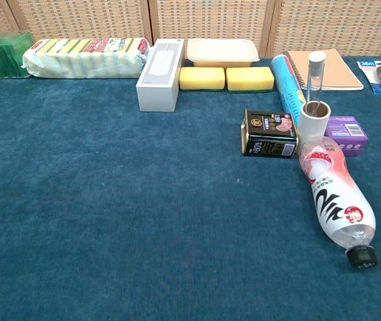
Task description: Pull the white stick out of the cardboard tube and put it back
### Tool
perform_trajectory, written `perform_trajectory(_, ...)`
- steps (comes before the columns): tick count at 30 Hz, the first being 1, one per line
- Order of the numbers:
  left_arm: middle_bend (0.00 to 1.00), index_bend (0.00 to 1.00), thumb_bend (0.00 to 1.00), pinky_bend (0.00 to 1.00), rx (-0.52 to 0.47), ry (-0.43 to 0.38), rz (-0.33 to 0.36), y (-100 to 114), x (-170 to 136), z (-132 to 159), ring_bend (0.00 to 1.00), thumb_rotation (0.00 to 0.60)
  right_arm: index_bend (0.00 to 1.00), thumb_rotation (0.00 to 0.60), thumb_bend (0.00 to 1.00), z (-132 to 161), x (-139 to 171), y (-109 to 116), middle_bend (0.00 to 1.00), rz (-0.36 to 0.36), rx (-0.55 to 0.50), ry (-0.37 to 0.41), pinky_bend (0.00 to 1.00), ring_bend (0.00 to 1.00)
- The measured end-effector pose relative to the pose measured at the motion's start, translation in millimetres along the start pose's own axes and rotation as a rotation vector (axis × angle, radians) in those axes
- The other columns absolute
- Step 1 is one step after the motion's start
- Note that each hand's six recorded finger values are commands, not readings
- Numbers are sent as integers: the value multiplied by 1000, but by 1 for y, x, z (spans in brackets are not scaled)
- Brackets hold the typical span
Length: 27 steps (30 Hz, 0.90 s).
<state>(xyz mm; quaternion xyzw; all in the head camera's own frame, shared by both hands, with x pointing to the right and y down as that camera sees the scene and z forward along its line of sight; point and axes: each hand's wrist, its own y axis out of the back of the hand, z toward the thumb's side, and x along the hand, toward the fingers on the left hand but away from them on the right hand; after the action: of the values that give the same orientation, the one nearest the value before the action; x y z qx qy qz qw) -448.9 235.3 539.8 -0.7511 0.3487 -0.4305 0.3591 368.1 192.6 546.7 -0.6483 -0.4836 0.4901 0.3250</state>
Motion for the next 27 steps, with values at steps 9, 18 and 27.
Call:
perform_trajectory(9, 84, 160, 115, 237, -1, 0, 4, 1, -2, 0, 32, 465, 316, 429, 270, 6, 0, -6, 324, 15, -25, 15, 316, 290)
perform_trajectory(18, 84, 160, 114, 237, 0, 2, 6, 1, -4, 0, 32, 465, 316, 434, 270, 13, -6, -13, 351, 26, -51, 39, 332, 309)
perform_trajectory(27, 84, 159, 114, 237, 1, 15, 6, 0, -4, -2, 31, 461, 316, 434, 270, 28, -32, -40, 354, 40, -55, 72, 356, 315)
